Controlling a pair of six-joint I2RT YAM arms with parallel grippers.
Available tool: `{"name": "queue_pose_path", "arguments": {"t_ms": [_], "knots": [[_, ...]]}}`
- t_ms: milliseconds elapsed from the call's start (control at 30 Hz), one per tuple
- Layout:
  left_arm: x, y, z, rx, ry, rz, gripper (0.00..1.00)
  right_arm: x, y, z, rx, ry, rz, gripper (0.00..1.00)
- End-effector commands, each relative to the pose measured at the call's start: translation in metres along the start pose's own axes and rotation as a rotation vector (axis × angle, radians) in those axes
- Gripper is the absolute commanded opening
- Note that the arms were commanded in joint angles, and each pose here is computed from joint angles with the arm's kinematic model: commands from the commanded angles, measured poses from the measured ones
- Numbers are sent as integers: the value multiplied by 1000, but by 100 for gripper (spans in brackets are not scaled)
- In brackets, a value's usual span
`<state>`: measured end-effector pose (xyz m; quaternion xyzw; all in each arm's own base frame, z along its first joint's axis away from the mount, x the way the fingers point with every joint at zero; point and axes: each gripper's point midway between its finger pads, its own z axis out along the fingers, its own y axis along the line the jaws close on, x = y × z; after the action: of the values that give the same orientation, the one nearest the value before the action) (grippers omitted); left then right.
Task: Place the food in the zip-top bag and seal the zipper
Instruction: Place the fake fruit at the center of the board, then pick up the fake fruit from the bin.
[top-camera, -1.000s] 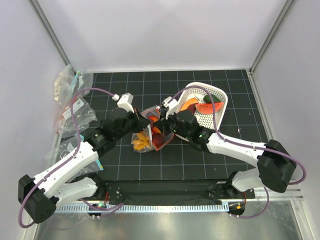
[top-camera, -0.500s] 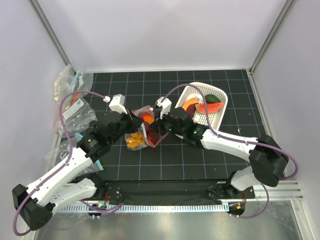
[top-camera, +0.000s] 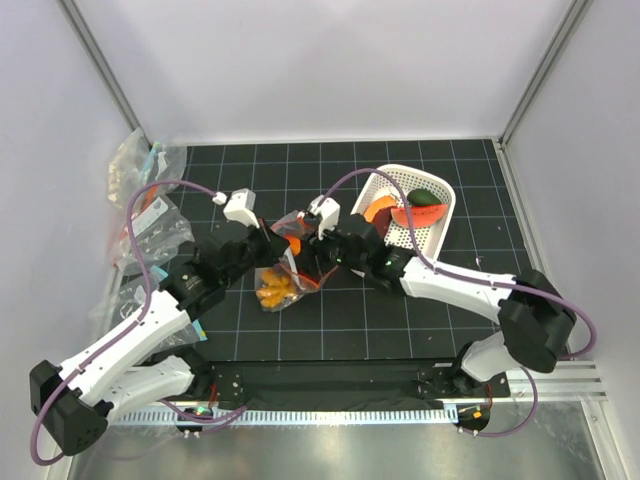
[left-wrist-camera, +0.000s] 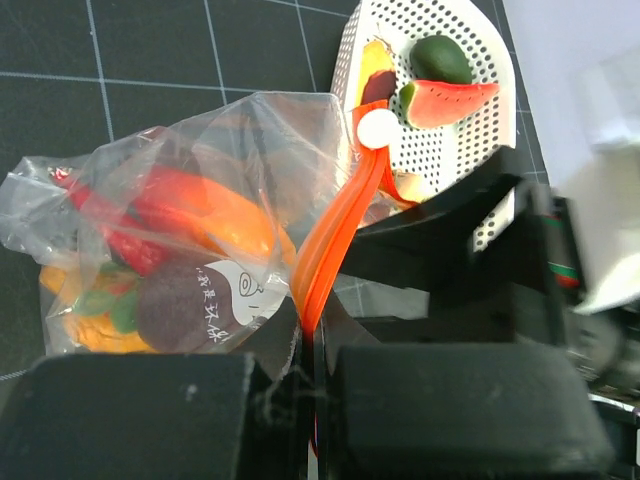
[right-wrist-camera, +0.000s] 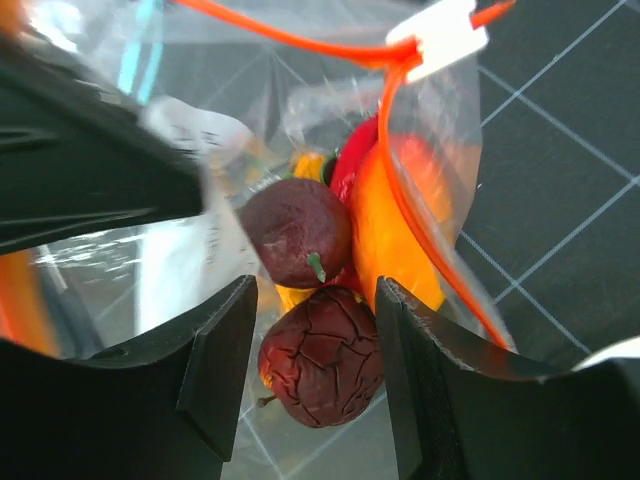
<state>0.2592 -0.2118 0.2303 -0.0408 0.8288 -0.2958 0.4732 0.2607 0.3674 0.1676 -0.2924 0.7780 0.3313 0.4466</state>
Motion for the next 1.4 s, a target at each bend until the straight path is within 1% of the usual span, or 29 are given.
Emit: {"name": "queue_pose_path", "arguments": {"t_ms": [0, 100, 167, 300, 333, 367, 467, 533, 567, 633, 833, 867, 933, 967, 1000, 1100, 1267, 1300, 1367], "knots": [[-16, -11, 3, 29, -47, 5, 1, -45, 11, -24, -14, -145, -28, 58], [-12, -11, 6, 29, -29, 4, 1, -51, 8, -36, 8, -177, -35, 57], [-11, -10, 8, 22, -26, 7, 1, -59, 4, -49, 36, -223, -42, 53], [-9, -11, 10, 24, -12, 9, 1, -80, -15, -79, 160, -327, -43, 46], [-7, -11, 10, 23, -7, 5, 1, -82, -22, -89, 205, -359, -31, 44], [-8, -10, 11, 23, -9, 6, 1, -85, -39, -98, 300, -392, -10, 39], [-7, -10, 12, 20, -6, 8, 1, -87, -72, -122, 488, -457, 44, 34], [-7, -11, 12, 21, -7, 7, 1, -85, -85, -132, 559, -467, 70, 35], [-7, -10, 12, 19, -7, 5, 1, -84, -90, -135, 586, -477, 95, 41], [-6, -9, 13, 13, -5, 8, 1, -80, -103, -140, 646, -480, 125, 47], [-6, -9, 14, 15, -2, 5, 1, -70, -136, -145, 763, -448, 217, 47], [-5, -9, 15, 14, 1, 7, 1, -68, -149, -149, 790, -449, 240, 47], [-5, -11, 15, 20, 6, 10, 1, -64, -156, -147, 756, -447, 301, 48], [-3, -12, 16, 23, 14, 9, 1, -63, -172, -153, 783, -455, 334, 48], [-2, -12, 16, 26, 20, 8, 1, -60, -173, -151, 758, -450, 374, 47], [-2, -10, 17, 16, 14, 3, 1, -53, -191, -159, 798, -458, 419, 49], [-1, -12, 18, 25, 27, 8, 1, -50, -202, -161, 843, -458, 461, 53], [0, -12, 18, 22, 29, 4, 1, -48, -205, -162, 860, -460, 475, 80], [-1, -10, 18, 15, 20, 5, 1, -40, -214, -164, 920, -468, 513, 93]]}}
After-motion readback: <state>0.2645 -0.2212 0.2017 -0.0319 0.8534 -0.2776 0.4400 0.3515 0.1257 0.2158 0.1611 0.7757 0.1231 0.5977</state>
